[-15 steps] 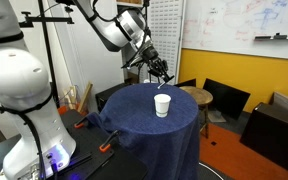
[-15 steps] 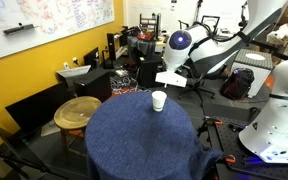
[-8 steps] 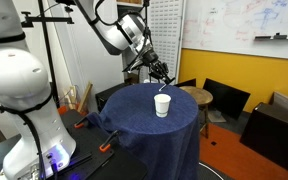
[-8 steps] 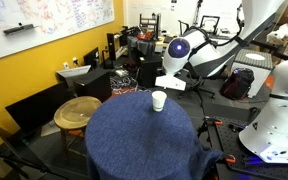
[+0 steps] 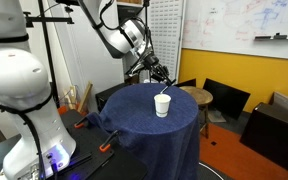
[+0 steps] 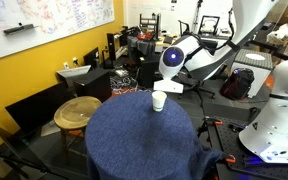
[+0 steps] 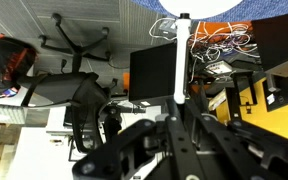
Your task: Pick the marker and put it in the cup
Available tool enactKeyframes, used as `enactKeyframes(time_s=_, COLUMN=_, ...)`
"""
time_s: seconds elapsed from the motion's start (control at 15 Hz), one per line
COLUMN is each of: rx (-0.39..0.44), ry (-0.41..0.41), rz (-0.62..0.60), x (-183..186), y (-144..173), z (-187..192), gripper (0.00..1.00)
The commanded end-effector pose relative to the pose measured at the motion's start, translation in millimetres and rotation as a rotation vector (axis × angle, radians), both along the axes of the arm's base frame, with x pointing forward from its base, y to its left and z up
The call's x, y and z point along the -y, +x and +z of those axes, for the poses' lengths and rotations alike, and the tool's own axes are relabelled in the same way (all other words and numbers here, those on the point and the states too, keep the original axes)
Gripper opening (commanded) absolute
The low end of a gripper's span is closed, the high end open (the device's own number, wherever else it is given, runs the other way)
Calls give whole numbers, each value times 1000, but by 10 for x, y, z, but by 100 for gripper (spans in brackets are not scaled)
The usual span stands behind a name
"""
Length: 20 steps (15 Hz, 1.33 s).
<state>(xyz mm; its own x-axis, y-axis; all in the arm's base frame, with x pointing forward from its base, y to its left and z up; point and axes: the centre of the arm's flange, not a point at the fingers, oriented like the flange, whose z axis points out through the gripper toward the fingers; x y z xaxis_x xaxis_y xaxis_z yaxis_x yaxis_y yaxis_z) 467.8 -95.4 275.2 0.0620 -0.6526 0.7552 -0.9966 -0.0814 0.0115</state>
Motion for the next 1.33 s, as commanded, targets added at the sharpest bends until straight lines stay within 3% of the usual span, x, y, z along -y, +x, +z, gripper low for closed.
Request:
enactKeyframes(time_s=0.0, rx=-10, ry=-75, rz=-7, x=-20, y=187, z=-88, gripper=3)
enactKeyframes(time_s=0.53, rx=-56, ry=-101, rz=42, x=-191, y=442, z=-324, gripper=3)
enactKeyframes(time_s=1.07, rx=-111, ry=-81, rz=38, x=-324, y=408, z=-478, gripper=3)
enactKeyframes(time_s=1.13, rx=-111, ry=-80, rz=36, x=-335, y=396, z=-478, gripper=24)
enactKeyframes(time_s=1.2, rx=-111, ry=-80, rz=35, x=-350, y=385, z=-469, gripper=38)
enactKeyframes(time_s=1.27, rx=-107, ry=-81, rz=32, x=-357, y=377, z=-452, gripper=45)
